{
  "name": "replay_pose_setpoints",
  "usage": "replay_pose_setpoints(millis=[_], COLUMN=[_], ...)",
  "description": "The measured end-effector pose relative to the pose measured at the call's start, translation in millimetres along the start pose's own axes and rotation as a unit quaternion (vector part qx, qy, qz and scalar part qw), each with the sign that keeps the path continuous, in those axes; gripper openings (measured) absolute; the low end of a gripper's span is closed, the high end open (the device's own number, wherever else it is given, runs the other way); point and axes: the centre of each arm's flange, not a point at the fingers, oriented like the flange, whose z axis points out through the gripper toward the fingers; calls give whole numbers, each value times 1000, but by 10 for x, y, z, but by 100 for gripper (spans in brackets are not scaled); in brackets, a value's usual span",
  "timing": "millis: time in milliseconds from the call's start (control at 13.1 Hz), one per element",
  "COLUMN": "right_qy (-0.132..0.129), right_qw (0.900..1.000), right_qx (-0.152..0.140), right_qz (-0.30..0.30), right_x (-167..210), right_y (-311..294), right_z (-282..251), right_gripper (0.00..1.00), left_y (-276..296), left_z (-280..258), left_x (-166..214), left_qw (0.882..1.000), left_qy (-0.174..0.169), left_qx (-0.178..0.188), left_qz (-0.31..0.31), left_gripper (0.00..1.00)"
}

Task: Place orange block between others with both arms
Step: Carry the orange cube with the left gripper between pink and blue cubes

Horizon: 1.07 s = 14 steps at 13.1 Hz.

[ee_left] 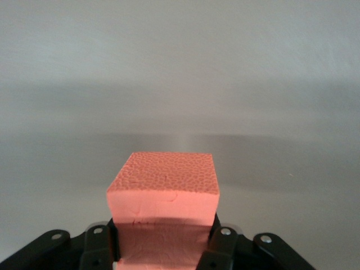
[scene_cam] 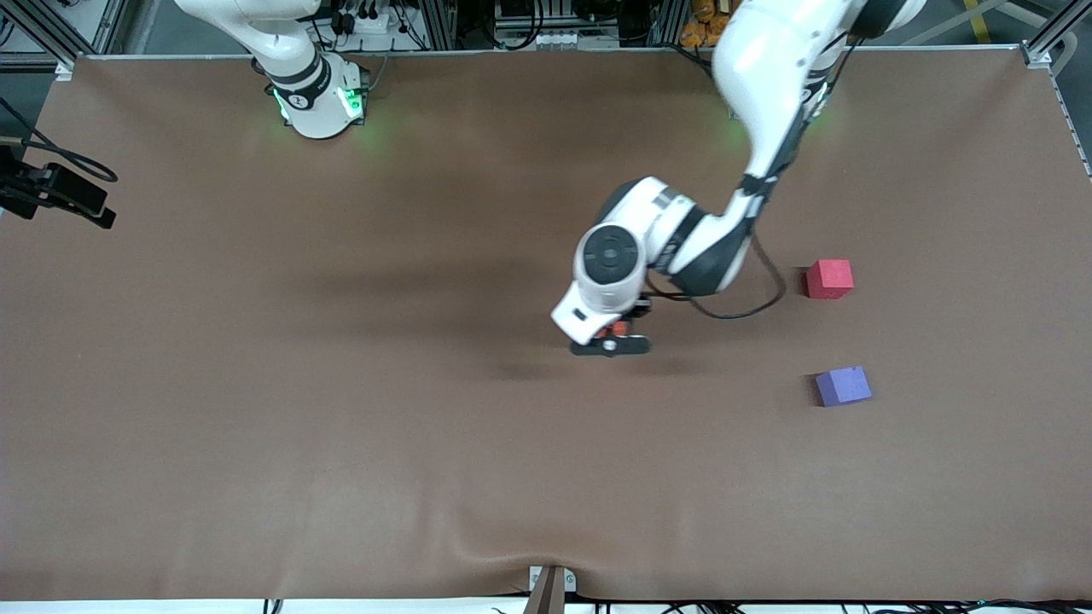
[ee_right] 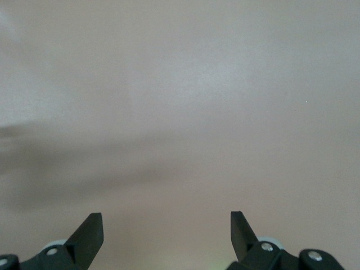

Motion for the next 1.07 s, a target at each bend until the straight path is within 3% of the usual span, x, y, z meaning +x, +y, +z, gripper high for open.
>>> replay_pose_setpoints(millis=[230,536,766,1073], right_qy=[0,0,-2,-9], right_qw=[1000,1000,1000,1000], right_qx=[0,0,-1,-2], right_qz=[-4,-11,-11,-9], right_x=[5,-5,-5,-12], right_y=[-52,-147,-146,-131], right_z=[11,13,18,40], right_gripper=[100,100,100,100], left_y=[-987,-2356,-2948,-3526], left_z=[-297,-121,212,360], left_x=[274,503,497,551], left_qw=[1000,998,997,997], left_qy=[-9,-45,-75,-73], left_qx=[0,-3,-6,-6], left_qz=[24,51,19,13], left_gripper=[54,54,54,54])
